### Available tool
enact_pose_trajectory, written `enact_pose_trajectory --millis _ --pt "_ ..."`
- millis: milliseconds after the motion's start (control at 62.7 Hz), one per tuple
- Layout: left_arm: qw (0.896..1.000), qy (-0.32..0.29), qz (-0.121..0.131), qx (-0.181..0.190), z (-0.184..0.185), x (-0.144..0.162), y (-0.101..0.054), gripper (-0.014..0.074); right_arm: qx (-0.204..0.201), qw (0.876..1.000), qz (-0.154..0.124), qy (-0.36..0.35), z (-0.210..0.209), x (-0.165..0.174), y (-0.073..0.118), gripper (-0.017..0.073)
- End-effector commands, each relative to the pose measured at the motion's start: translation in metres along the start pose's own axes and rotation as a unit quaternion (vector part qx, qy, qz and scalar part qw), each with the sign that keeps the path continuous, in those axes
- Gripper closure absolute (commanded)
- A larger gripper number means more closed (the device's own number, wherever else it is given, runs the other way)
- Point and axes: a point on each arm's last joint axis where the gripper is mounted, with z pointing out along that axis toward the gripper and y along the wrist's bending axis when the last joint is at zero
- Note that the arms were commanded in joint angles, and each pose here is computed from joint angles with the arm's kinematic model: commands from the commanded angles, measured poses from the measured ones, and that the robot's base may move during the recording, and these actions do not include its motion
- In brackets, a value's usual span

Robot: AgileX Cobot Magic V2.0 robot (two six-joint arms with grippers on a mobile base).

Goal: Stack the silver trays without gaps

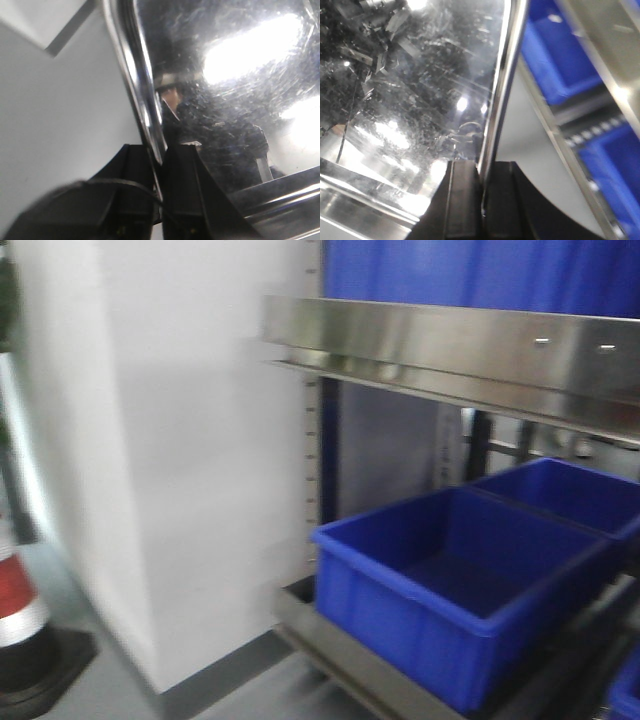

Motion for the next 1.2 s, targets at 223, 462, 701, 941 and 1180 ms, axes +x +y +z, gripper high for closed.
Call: enact_pose_trajectory --millis 223,462,701,941,1180 --pt "0.999 0.001 0.014 0.031 -0.0199 0.0052 -0.0067 0.0642 -0.023 1.0 -0.009 -0.004 -0.0172 0.0026 0.0039 0.0503" --pt "0.999 0.001 0.014 0.031 -0.0199 0.0052 -0.0067 0.0642 -0.023 1.0 -0.009 -0.004 -0.0172 0.0026 0.0039 0.0503" --pt "0.999 0.001 0.014 0.031 -0.0199 0.0052 -0.0067 0.0642 -0.023 1.0 -0.009 -0.004 -0.0172 0.0026 0.0039 0.0503" --pt "0.999 0.001 0.014 0.031 -0.0199 0.0052 -0.0067 0.0641 -0.023 1.0 -0.009 -0.004 -0.0172 0.0026 0.0039 0.0503" --pt "0.999 0.001 0.014 0.031 -0.0199 0.0052 -0.0067 0.0642 -0.023 1.0 -0.009 -0.004 -0.0172 0.0026 0.0039 0.0503"
